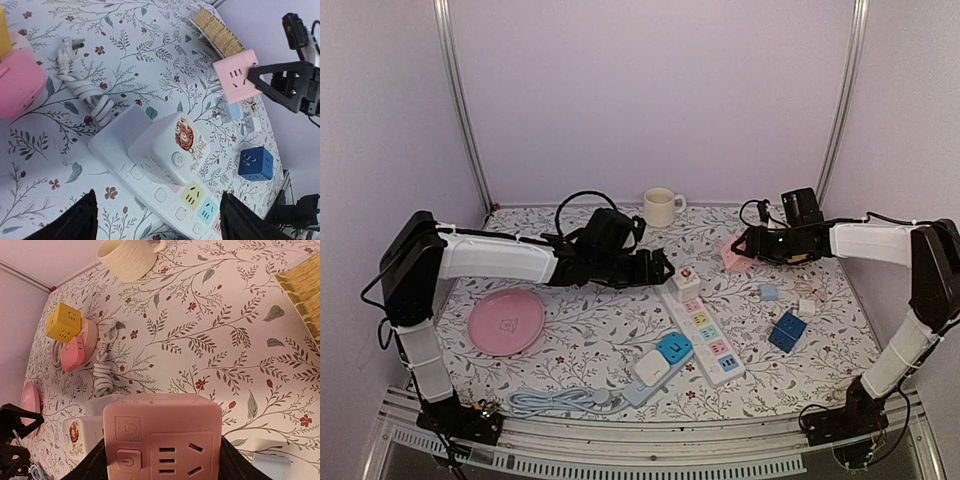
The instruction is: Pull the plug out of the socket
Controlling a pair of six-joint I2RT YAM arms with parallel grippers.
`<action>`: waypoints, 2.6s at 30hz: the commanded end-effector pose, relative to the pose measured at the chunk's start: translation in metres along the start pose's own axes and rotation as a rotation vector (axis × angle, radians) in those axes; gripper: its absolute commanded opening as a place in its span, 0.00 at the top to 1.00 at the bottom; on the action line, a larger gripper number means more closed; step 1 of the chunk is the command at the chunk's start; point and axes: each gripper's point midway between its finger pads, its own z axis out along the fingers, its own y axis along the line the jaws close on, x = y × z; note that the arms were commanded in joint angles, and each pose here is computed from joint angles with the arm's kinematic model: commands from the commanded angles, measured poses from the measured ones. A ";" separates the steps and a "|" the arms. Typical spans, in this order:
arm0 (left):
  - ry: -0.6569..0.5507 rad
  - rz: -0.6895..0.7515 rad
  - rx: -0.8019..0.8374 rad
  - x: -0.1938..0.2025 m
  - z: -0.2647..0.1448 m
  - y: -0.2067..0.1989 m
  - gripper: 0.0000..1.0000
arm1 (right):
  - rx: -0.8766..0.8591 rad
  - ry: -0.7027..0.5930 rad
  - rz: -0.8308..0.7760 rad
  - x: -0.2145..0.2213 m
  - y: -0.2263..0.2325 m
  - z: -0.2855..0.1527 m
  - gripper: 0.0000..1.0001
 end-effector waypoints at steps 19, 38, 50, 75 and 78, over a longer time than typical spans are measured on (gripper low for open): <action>-0.030 -0.023 -0.039 0.027 -0.045 0.013 0.15 | 0.013 0.051 0.167 0.004 -0.072 0.042 0.23; -0.036 -0.019 -0.036 0.024 -0.042 0.010 0.15 | 0.295 -0.008 0.059 -0.004 -0.099 -0.011 0.08; -0.044 -0.046 -0.031 0.027 -0.043 0.014 0.15 | 0.251 0.003 -0.093 0.014 -0.031 -0.013 0.09; -0.035 -0.179 0.023 0.017 -0.025 0.048 0.19 | 0.266 0.148 -0.446 0.081 0.106 0.063 0.13; -0.029 -0.175 0.026 0.016 -0.019 0.048 0.19 | 0.279 0.168 -0.456 0.086 0.103 0.070 0.18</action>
